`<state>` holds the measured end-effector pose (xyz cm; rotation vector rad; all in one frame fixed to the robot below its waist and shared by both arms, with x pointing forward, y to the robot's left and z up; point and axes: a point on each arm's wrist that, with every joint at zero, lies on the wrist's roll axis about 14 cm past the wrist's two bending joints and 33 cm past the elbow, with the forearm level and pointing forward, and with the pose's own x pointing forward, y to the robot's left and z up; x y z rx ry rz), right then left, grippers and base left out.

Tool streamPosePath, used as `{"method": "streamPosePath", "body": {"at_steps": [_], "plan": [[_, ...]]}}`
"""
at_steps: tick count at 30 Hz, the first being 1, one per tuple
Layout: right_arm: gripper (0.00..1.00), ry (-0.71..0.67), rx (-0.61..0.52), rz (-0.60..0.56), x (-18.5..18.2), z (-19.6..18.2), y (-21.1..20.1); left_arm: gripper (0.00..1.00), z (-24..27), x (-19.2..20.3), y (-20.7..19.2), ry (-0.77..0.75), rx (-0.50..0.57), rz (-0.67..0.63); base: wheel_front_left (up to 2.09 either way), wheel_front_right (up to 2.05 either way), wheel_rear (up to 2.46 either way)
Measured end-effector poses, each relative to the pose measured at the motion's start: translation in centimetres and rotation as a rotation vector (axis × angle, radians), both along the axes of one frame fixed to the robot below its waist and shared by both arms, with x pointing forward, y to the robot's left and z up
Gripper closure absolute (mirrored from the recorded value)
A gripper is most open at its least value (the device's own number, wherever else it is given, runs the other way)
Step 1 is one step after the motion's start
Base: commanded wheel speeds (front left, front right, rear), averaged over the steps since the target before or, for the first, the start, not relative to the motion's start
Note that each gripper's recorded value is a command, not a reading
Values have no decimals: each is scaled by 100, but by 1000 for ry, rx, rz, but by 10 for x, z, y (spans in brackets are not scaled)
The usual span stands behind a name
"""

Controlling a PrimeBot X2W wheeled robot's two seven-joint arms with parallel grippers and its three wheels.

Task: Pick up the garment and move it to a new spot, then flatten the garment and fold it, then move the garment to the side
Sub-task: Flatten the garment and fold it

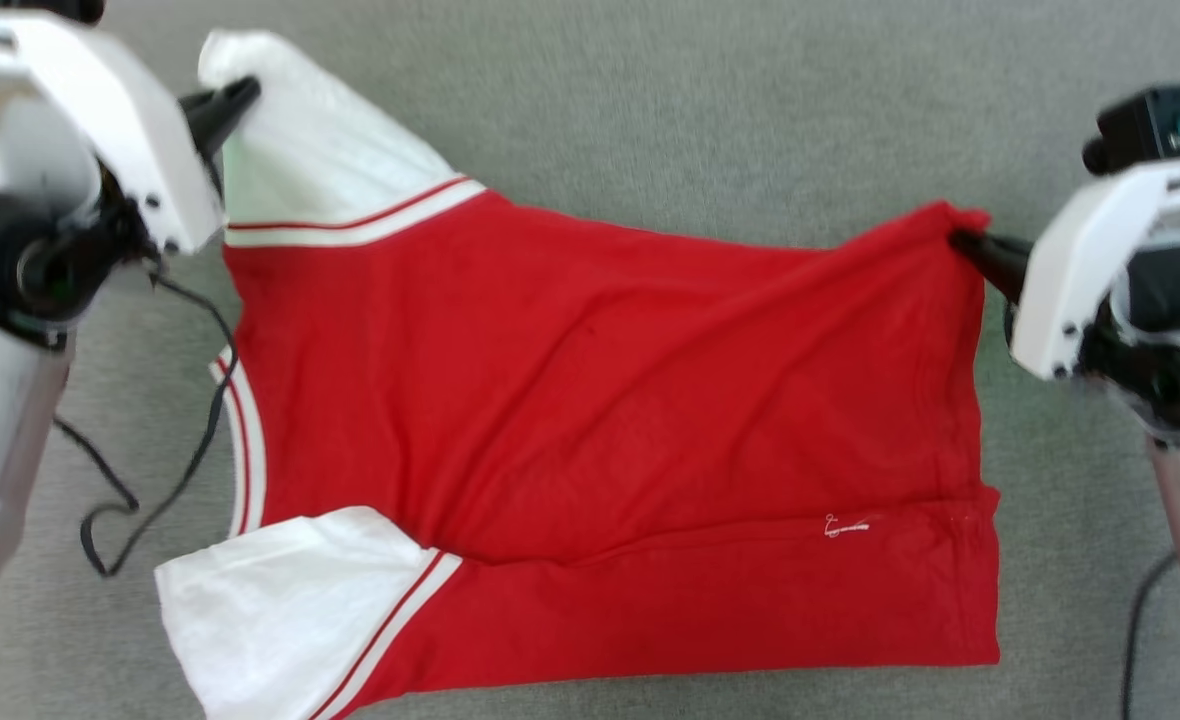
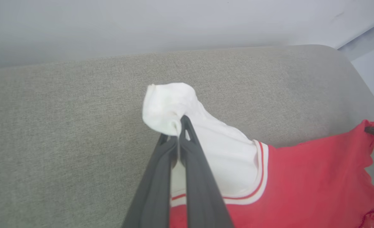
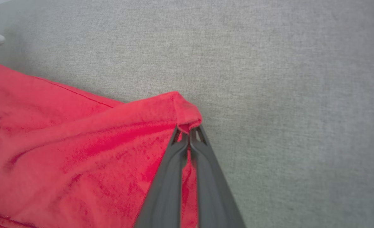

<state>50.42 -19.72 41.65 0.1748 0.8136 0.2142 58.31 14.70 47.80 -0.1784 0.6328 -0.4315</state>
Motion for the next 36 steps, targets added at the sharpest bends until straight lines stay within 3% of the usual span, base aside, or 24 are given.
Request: {"method": "streamPosePath", "body": {"at_steps": [14, 26, 27, 28, 29, 34, 36], "plan": [[100, -50, 60, -50, -88, 16, -7, 100, 7, -110, 48, -79, -167, 207, 0, 0, 0], [100, -2, 99, -140, -141, -16, -6, 100, -66, -228, 55, 182, -238, 366, 0, 0, 0], [65, 2, 103, -148, -145, -19, -7, 98, -71, -234, 55, 201, -237, 376, 0, 0, 0], [0, 9, 107, -158, -149, -22, -7, 26, -74, -239, 54, 213, -243, 384, 0, 0, 0], [0, 13, 106, -163, -154, -25, -6, 0, -77, -243, 53, 221, -249, 393, 0, 0, 0], [0, 3, 115, -188, -171, -29, -7, 0, -80, -250, 53, 187, -243, 426, 0, 0, 0], [0, -60, 105, -198, -175, -15, -12, 0, -61, -239, 66, 40, -199, 481, 0, 0, 0]]}}
